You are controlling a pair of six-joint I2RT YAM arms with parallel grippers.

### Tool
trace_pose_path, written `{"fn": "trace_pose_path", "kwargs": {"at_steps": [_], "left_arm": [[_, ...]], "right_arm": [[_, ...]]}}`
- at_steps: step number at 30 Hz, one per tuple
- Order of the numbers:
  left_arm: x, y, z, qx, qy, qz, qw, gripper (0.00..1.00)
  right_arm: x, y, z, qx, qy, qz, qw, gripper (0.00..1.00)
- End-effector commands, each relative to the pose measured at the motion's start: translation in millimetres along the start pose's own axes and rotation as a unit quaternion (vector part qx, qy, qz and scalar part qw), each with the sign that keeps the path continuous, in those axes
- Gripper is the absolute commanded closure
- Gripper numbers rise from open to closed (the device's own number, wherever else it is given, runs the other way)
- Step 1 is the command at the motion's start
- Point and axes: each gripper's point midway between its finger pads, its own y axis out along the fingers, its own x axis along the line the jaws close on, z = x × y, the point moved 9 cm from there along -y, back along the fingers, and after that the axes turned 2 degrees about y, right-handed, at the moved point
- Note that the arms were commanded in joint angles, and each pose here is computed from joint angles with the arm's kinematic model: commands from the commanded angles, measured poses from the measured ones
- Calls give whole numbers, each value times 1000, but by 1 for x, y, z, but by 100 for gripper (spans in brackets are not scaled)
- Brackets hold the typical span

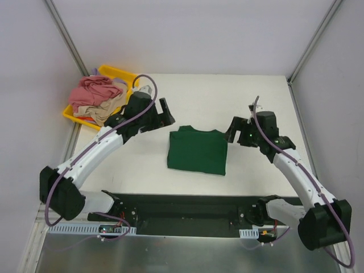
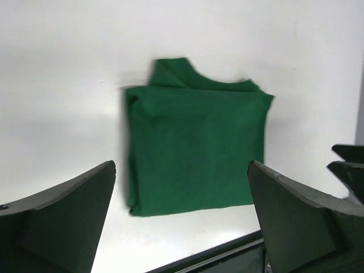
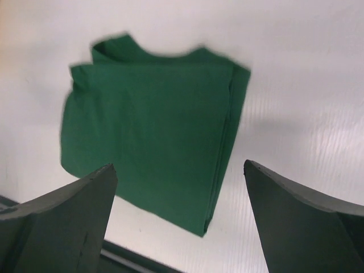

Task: Fold and stack the t-shirts

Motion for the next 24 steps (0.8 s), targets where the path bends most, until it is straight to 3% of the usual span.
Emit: {"fn": "trace_pose_path", "kwargs": {"at_steps": [1,4,7,11,15,17,20,24], "left_arm": [[52,-19,23,-26,-22,-96,995,1],[73,-21,44,3,-29,-100,995,1],[84,-19,62,31,-35,-104,993,1],[93,-17,71,52,-43,-112,991,1],[95,-15,69,54,-42,-118,991,1],[95,-12,66,56,-36,-119,991,1],[93,-8,63,68,-32,-113,991,1],[98,-2,61,79,-39,-119,989,1]], "right_arm": [[-9,19,54,116,55,8,992,4],[-4,32,71,145,0,70,987,4],[-9,48,77,153,9,152,976,4],[-7,65,89,186,-5,190,964,1],[-8,86,97,202,-19,203,958,12],[-9,98,100,211,-28,202,956,21],[-13,112,105,241,-37,224,943,48],[-23,118,111,259,-53,256,930,75]]}}
